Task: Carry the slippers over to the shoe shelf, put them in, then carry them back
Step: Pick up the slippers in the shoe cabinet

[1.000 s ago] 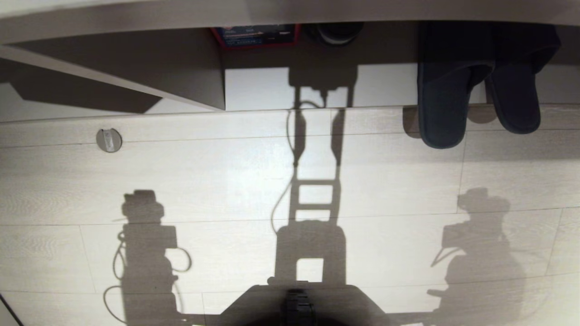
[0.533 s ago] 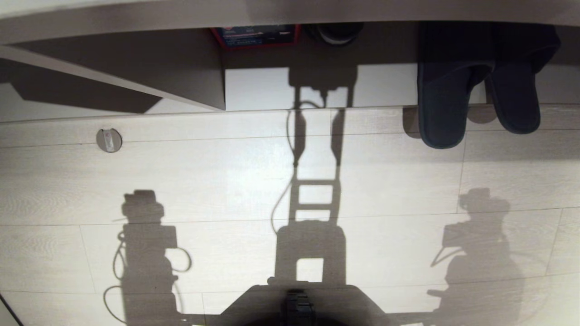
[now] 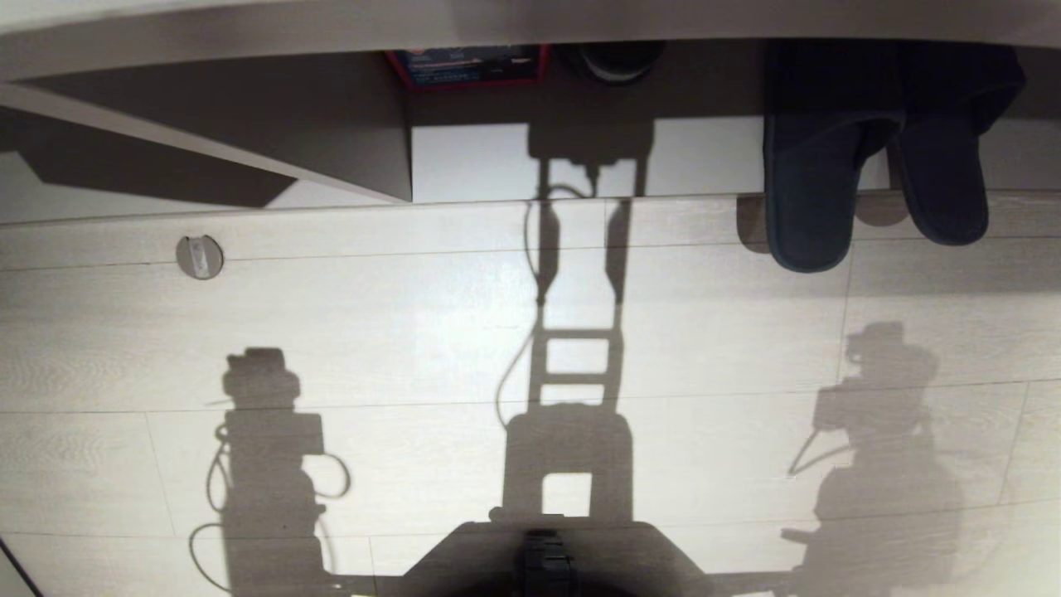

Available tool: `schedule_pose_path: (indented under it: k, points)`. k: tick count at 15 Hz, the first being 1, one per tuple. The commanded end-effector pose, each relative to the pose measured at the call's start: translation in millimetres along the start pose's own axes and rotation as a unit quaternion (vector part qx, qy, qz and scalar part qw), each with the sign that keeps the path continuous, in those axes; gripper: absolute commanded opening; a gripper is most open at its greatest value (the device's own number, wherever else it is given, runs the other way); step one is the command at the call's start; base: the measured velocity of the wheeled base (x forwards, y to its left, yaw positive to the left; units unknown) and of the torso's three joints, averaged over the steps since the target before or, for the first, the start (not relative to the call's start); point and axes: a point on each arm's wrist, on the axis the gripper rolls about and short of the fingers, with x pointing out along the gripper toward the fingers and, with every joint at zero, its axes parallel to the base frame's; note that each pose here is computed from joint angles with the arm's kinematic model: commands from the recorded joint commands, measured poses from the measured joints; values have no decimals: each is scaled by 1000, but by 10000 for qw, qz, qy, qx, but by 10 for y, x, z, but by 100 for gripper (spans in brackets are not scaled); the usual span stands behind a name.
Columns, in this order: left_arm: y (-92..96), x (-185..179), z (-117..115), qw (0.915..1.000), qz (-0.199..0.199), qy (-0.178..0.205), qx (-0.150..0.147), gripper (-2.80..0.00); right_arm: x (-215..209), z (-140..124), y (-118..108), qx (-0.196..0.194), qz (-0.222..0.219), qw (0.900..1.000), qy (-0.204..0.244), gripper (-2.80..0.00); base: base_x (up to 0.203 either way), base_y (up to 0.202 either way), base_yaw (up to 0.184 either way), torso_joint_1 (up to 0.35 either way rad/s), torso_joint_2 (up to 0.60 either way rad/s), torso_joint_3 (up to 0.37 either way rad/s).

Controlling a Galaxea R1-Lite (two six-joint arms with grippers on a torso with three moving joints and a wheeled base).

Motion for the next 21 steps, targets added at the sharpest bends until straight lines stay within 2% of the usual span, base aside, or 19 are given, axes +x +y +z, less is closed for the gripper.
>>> schedule_pose_path:
  k: [1,7,10,14,21]
  points:
    - [0,0,0,10000,3,-2,-3,-280,84,76,-2,3,11,9999,107,-280,0,0,0,0,0,0]
    - [0,0,0,10000,3,-2,-3,-280,538,531,-20,-29,-44,9992,-408,-280,0,0,0,0,0,0]
    - [0,0,0,10000,3,-2,-3,-280,837,665,-36,-100,-175,9981,-586,-280,0,0,0,0,0,0]
    - [0,0,0,10000,3,-2,-3,-280,1167,721,-64,-176,-324,9966,-732,-280,0,0,0,0,0,0]
    - [0,0,0,10000,3,-2,-3,-280,1653,654,-110,-229,-401,9977,-502,-280,0,0,0,0,0,0]
